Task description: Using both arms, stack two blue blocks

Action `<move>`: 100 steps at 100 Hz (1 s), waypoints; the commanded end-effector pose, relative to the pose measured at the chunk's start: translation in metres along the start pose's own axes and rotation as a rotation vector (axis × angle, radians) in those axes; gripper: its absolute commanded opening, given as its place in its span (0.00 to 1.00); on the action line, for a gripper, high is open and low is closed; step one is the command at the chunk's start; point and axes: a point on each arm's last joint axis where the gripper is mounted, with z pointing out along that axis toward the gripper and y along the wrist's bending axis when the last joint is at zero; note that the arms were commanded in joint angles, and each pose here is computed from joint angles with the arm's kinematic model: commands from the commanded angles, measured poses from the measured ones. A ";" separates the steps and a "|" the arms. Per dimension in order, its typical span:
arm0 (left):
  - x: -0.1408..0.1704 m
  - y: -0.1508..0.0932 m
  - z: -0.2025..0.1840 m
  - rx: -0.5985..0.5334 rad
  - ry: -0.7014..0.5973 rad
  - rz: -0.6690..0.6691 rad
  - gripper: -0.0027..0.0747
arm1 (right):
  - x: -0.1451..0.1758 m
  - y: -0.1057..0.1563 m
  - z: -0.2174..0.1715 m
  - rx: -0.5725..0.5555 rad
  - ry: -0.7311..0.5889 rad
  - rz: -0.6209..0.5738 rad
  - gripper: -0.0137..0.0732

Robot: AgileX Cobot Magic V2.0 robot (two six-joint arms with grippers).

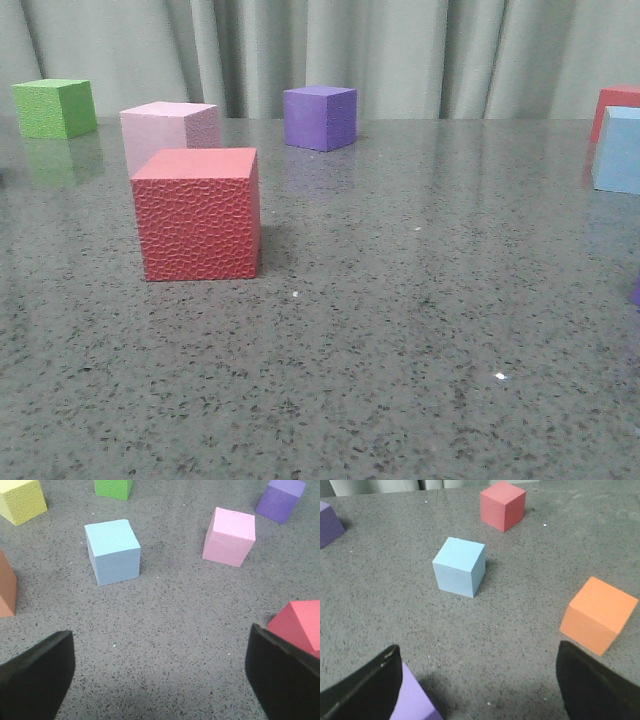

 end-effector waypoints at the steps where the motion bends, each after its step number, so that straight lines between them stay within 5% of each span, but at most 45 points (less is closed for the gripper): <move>1: -0.015 -0.003 -0.004 0.020 -0.097 -0.007 0.87 | -0.026 0.004 0.012 -0.011 -0.068 0.034 0.88; 100: -0.015 -0.003 -0.005 0.020 -0.100 -0.007 0.87 | -0.099 0.018 0.186 0.052 0.220 0.161 0.88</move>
